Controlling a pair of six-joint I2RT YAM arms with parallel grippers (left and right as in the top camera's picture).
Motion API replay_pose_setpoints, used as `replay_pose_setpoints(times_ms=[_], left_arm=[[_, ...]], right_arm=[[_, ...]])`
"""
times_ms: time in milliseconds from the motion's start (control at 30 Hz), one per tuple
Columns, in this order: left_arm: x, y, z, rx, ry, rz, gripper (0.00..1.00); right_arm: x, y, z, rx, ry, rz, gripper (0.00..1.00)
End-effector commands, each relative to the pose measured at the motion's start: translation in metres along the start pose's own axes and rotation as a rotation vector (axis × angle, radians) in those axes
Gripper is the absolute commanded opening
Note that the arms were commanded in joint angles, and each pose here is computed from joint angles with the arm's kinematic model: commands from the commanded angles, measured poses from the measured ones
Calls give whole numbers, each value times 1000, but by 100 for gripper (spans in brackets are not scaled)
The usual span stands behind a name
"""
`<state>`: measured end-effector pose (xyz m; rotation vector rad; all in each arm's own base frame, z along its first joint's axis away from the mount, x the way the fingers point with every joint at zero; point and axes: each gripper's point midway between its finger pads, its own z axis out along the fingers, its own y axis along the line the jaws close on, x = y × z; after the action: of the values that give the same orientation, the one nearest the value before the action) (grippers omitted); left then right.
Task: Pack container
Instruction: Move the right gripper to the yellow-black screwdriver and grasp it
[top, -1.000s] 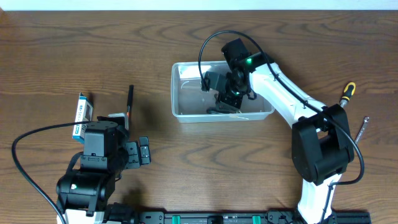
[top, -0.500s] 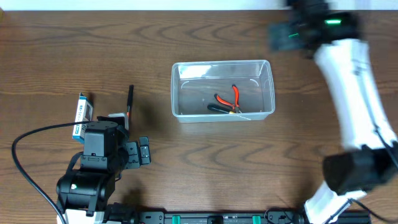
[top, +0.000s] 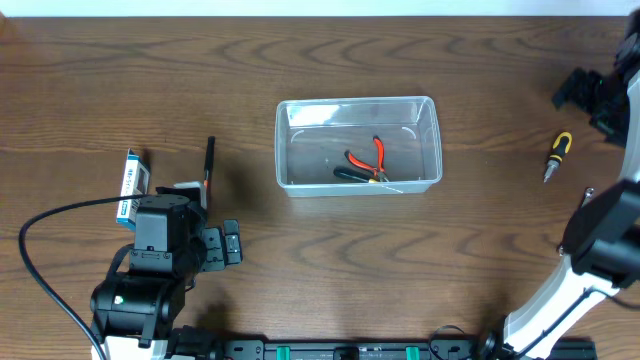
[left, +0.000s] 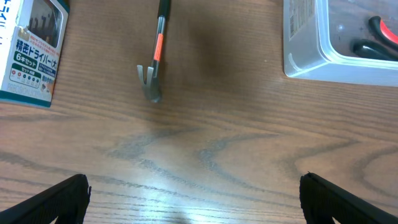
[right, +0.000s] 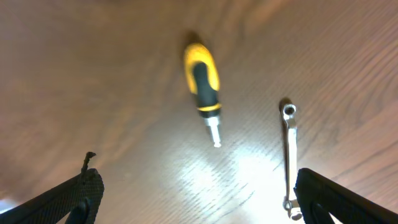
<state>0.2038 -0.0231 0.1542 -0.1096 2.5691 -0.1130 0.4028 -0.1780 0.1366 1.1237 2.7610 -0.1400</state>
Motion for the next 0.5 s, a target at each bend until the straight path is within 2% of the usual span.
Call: replay_pose_setpoints(times_ms=[0, 467], left_arm=[[-4, 2, -3, -9, -12, -13, 98], [-4, 2, -3, -9, -12, -13, 98]], right_arm=[[9, -4, 37, 15, 105, -7, 99], [25, 5, 118, -6, 256, -237, 99]])
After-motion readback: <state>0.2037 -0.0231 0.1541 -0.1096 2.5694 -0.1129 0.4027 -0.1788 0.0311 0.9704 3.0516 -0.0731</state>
